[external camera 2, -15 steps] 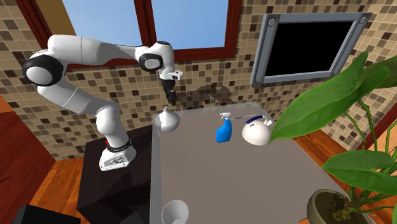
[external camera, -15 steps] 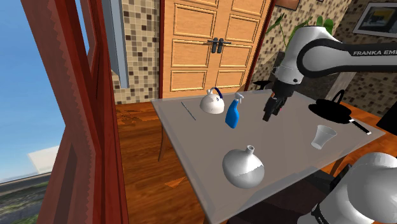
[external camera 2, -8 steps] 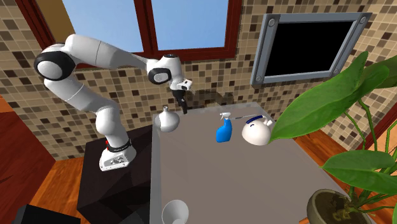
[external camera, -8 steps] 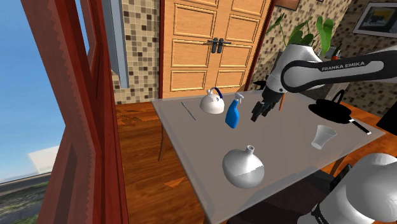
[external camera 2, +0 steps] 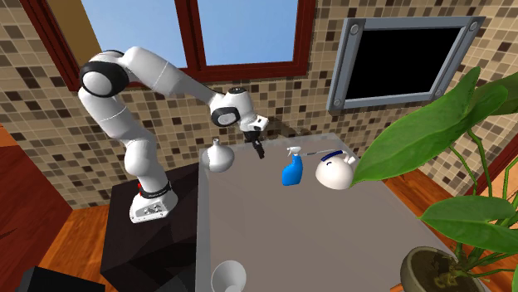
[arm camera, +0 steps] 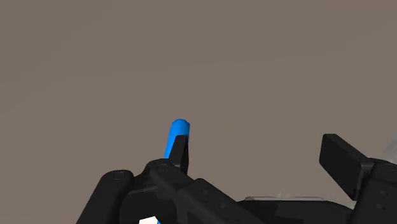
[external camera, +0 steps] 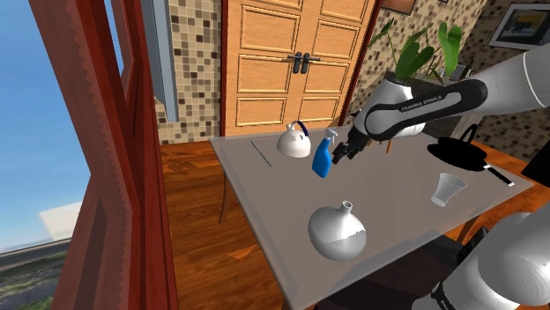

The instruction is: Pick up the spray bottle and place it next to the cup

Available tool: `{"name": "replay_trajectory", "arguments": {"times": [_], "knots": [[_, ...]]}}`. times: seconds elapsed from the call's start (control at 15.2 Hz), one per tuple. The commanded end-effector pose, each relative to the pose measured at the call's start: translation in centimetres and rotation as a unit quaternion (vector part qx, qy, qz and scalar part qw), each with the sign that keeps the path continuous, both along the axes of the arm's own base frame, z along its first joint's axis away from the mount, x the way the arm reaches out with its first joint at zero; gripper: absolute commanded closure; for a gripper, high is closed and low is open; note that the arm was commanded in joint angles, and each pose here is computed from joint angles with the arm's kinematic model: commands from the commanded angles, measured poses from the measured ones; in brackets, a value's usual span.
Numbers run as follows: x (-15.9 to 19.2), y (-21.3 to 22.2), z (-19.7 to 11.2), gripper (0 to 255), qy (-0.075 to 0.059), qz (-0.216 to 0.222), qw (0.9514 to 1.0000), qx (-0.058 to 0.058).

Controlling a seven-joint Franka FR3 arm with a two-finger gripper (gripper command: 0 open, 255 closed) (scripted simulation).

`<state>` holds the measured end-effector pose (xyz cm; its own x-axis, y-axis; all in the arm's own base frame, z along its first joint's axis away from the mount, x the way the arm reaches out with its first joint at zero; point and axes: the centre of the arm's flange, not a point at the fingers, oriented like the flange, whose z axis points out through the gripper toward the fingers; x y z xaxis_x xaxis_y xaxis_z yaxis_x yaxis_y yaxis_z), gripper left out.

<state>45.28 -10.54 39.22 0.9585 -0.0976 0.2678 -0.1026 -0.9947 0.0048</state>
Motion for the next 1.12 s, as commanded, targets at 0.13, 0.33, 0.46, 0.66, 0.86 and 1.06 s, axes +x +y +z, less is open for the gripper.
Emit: {"name": "replay_trajectory", "arguments": {"times": [0.13, 0.33, 0.46, 0.66, 0.86, 1.06], "knots": [[2.7, -2.8, -2.1, 0, -0.036, -0.023, 0.9991, -0.006], [4.9, -4.8, -3.7, 0, -0.062, -0.039, 0.9972, -0.009], [6.3, -6.3, -4.7, 0, -0.079, -0.05, 0.9955, -0.011], [7.8, -7.8, -5.7, 0, -0.097, -0.062, 0.9932, -0.014], [8.5, -7.9, -7.1, 0, -0.097, -0.062, 0.9932, -0.014], [9.2, -8.1, -8.5, 0, -0.097, -0.062, 0.9932, -0.014]]}}
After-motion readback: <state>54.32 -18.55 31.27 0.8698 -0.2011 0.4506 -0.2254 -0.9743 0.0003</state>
